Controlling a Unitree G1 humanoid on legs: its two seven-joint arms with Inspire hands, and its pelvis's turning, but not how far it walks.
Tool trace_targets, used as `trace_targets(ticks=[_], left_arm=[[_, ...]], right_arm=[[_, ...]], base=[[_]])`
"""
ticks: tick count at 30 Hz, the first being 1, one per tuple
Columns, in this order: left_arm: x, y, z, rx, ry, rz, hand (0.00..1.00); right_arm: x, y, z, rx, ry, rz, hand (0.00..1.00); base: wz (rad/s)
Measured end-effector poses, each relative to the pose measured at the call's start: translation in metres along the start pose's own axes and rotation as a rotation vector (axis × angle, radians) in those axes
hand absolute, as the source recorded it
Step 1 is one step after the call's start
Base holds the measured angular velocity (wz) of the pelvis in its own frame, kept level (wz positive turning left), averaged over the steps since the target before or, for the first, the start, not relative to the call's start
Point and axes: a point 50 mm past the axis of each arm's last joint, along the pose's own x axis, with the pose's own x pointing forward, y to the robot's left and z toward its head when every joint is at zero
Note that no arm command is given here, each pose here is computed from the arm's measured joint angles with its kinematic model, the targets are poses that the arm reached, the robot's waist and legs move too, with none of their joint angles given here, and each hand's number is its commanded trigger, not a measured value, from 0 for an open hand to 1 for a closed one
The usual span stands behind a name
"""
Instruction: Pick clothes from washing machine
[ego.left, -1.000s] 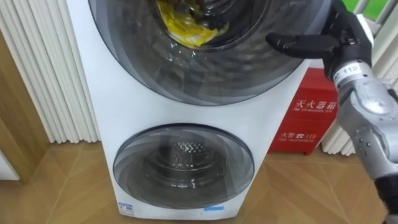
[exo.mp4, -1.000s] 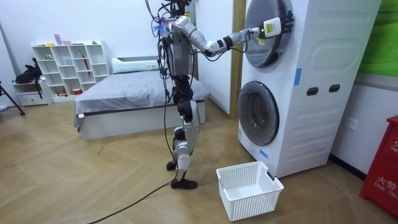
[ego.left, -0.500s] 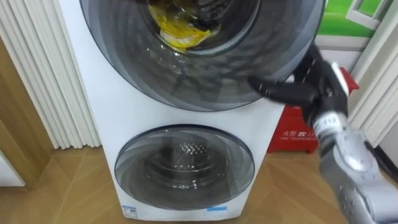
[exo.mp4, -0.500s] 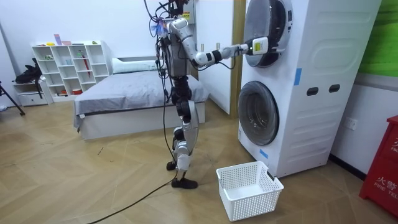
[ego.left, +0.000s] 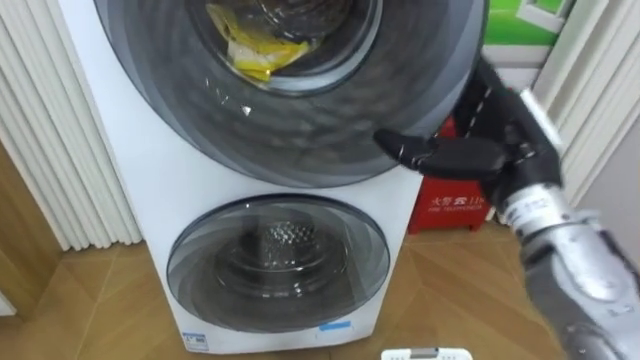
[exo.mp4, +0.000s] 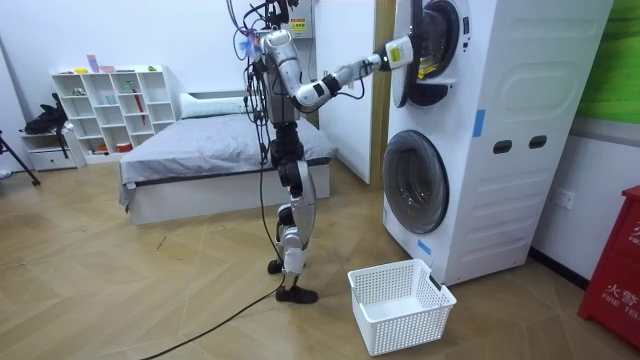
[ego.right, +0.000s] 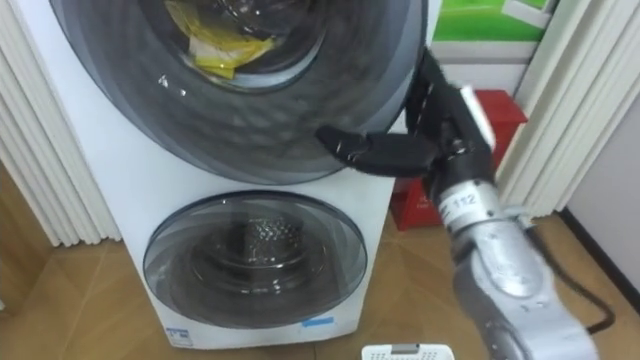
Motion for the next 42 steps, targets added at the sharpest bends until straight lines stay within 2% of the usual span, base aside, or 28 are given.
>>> trace_targets(ticks=[5, 20, 28, 32, 42], left_arm=[[0.0, -0.001, -0.005, 0.001, -0.005, -0.005, 0.0], [0.0, -0.002, -0.004, -0.002, -0.027, -0.003, 0.0], [0.0, -0.003, -0.004, -0.049, -0.013, -0.019, 0.0], [0.0, -0.003, -0.002, -0.048, -0.017, -0.018, 0.0], [0.001, -0.005, 0.004, 0.012, -0.022, -0.026, 0.0]], right_arm=[[-0.005, 0.007, 0.031, -0.022, -0.148, 0.053, 0.0], [-0.014, 0.02, 0.061, 0.018, -0.299, 0.195, 0.0], [-0.016, 0.03, 0.063, 0.119, -0.34, 0.323, 0.0], [-0.014, 0.037, 0.05, 0.148, -0.296, 0.379, 0.0], [-0.028, 0.07, 0.025, 0.594, -0.264, 0.566, 0.0]], base=[[0.0], [0.0], [-0.04], [0.0], [0.01]])
